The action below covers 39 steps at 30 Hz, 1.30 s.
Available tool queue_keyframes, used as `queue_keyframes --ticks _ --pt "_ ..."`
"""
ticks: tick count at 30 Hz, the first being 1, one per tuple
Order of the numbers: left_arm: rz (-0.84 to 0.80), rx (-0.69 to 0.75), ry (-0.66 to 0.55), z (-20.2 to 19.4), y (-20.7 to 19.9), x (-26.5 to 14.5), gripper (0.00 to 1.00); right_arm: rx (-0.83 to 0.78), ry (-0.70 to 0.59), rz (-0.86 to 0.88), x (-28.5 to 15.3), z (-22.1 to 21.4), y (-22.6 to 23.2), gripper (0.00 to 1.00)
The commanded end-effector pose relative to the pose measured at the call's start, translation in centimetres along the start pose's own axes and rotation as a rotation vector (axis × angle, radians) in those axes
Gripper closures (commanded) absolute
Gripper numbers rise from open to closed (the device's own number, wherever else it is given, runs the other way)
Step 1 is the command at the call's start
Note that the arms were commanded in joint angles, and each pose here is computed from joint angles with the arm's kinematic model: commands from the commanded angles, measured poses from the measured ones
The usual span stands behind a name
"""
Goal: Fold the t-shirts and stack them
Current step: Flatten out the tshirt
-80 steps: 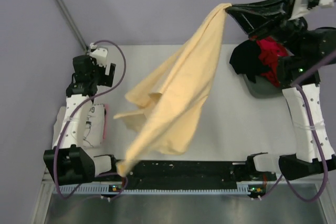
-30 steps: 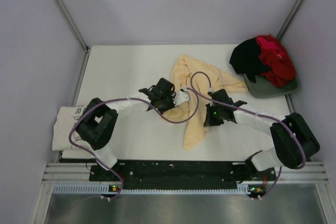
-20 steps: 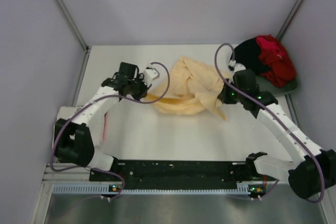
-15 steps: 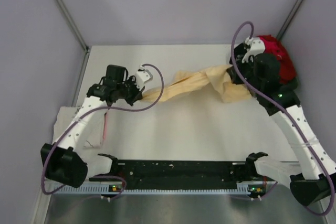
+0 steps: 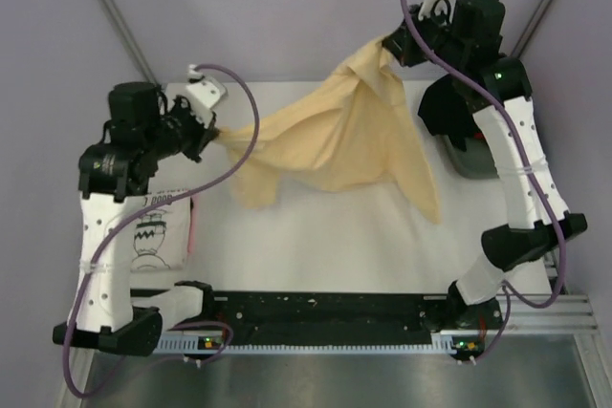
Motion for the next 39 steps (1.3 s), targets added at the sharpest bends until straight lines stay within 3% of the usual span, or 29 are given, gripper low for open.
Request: queue_keyframes --ticks 1,5,8,15,22,25,28,29,30,33,34,39 --pt "0.439 -0.011 -0.228 8.1 5.0 -8.9 1.00 -0.031 -0.341 0.319 -2.2 11.4 6.1 1.00" --pt "0.614 -0.015 -0.401 12.9 6.1 -14.8 1.00 0.009 -0.436 0.485 -2.5 14.0 8.3 1.00" --pt "0.521 0.012 -0.429 13.5 4.6 -15.0 1.00 -0.014 -0.434 0.456 -1.5 12.8 7.6 1.00" --pt "-0.285 0.063 -0.361 7.9 -4.2 -5.3 1.00 0.017 -0.223 0.350 4.2 4.8 2.9 1.00" --pt "-0.708 0.203 -0.123 2.4 -14.0 3.7 1.00 0.063 0.050 0.157 10.5 -5.8 -4.2 1.00" --pt "-0.800 0.337 -0.057 0.8 -19.0 6.7 0.81 0.103 0.144 0.034 11.9 -9.8 -7.9 1.00" --pt "-0.938 0.469 -0.031 -0.2 -23.8 7.5 0.46 0.141 0.192 -0.109 12.7 -12.0 -12.1 1.00" --pt "-0.944 0.505 -0.023 -0.1 -24.6 7.8 0.41 0.141 0.203 -0.158 13.0 -12.5 -13.4 1.00" --pt "-0.933 0.511 -0.019 0.2 -24.6 8.1 0.36 0.138 0.212 -0.207 13.2 -12.8 -14.4 0.92" --pt "-0.731 0.506 0.038 1.2 -21.7 9.8 0.32 0.157 0.278 -0.342 14.4 -13.8 -17.7 0.47" --pt "-0.648 0.494 0.056 1.3 -20.1 10.4 0.30 0.171 0.326 -0.384 14.6 -14.6 -18.7 0.39" --pt "-0.357 0.369 0.132 -1.7 -8.8 12.3 0.25 0.221 0.428 -0.478 12.4 -14.1 -19.8 0.36"
Point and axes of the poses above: each gripper's point midway between its finger pads, its own x axis out along the fingers, its own y axis along the line the jaws close on, z = x × y, the point moved 5 cm from there along -x, back along the fingers, and after that the axes turned 2 degrees about x, right-handed, at the moved point
